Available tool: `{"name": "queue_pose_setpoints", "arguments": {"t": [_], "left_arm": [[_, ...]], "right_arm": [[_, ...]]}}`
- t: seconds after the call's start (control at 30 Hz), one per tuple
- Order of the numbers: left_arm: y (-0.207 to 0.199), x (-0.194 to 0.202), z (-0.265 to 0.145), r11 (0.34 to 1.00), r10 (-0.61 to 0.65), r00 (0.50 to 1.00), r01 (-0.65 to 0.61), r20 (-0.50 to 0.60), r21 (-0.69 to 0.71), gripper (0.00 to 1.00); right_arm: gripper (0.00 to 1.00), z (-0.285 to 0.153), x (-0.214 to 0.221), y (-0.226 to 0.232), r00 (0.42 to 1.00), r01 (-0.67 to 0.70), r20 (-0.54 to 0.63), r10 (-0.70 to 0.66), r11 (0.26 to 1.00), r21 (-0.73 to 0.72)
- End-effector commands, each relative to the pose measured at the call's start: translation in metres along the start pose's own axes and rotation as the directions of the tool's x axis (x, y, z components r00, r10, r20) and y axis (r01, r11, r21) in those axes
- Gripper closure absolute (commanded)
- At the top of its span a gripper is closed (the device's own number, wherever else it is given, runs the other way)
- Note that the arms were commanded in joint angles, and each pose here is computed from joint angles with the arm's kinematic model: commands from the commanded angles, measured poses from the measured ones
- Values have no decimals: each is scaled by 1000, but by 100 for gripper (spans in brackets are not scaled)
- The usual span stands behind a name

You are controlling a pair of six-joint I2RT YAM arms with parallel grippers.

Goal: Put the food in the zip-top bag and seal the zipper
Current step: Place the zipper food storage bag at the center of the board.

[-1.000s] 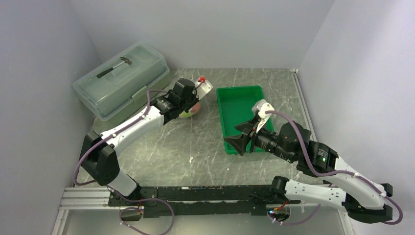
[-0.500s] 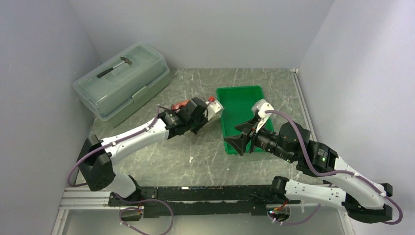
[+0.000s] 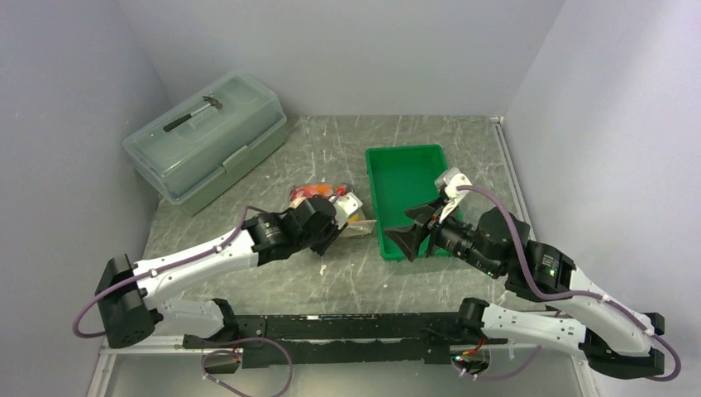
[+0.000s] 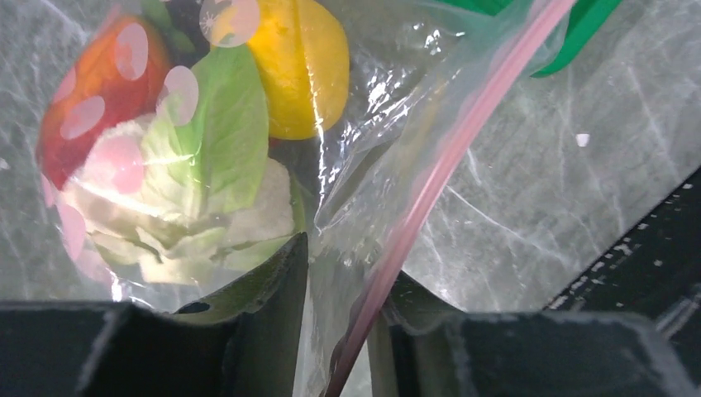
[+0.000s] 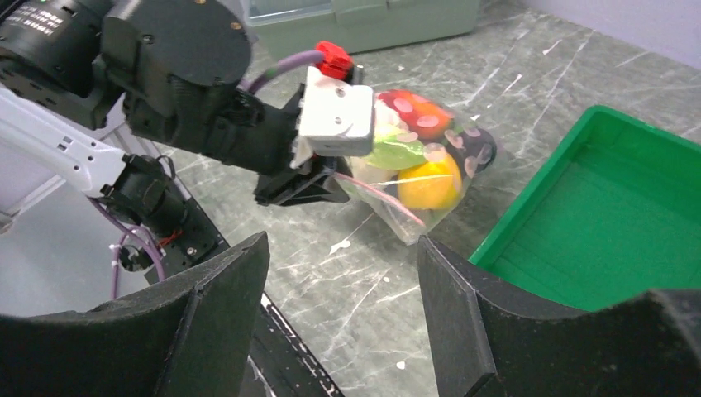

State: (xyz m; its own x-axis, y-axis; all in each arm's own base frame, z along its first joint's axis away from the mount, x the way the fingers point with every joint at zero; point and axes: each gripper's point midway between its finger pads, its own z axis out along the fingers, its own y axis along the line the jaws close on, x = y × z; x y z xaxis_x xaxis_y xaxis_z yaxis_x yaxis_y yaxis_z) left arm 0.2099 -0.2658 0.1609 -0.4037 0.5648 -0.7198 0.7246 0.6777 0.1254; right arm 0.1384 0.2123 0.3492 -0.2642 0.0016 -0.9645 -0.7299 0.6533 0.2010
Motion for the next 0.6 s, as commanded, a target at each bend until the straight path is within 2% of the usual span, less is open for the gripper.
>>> {"name": "queue_pose_setpoints", "arguments": {"t": [0.0, 0.13, 0.2, 0.23, 0.27, 0.3, 0.57], "left_arm": [[-17, -8, -15, 992, -101, 992, 95, 73, 89, 62], [-25, -5, -21, 982, -143, 986, 130, 86, 137, 46], [-28, -3, -23, 977, -161, 983, 147, 89, 152, 44], [-29, -4, -25, 975, -169, 981, 153, 91, 163, 36], [-31, -5, -27, 972, -175, 980, 157, 95, 173, 13], [-33, -6, -29, 970, -183, 978, 163, 99, 180, 2], [-32, -25, -58, 959, -224, 960, 186, 170, 214, 0]], "right_arm": [[30, -3, -6, -9, 998, -37, 44, 35, 998, 47], [29, 1, -2, -9, 999, -40, 27, 38, 998, 55], [29, 3, 0, -9, 999, -41, 21, 40, 997, 60], [29, 4, 1, -9, 999, -41, 20, 39, 997, 61], [29, 4, 1, -10, 999, -40, 18, 39, 997, 63], [29, 5, 1, -10, 999, -41, 17, 40, 997, 65], [28, 10, 4, -14, 999, -37, 4, 36, 995, 97]]}}
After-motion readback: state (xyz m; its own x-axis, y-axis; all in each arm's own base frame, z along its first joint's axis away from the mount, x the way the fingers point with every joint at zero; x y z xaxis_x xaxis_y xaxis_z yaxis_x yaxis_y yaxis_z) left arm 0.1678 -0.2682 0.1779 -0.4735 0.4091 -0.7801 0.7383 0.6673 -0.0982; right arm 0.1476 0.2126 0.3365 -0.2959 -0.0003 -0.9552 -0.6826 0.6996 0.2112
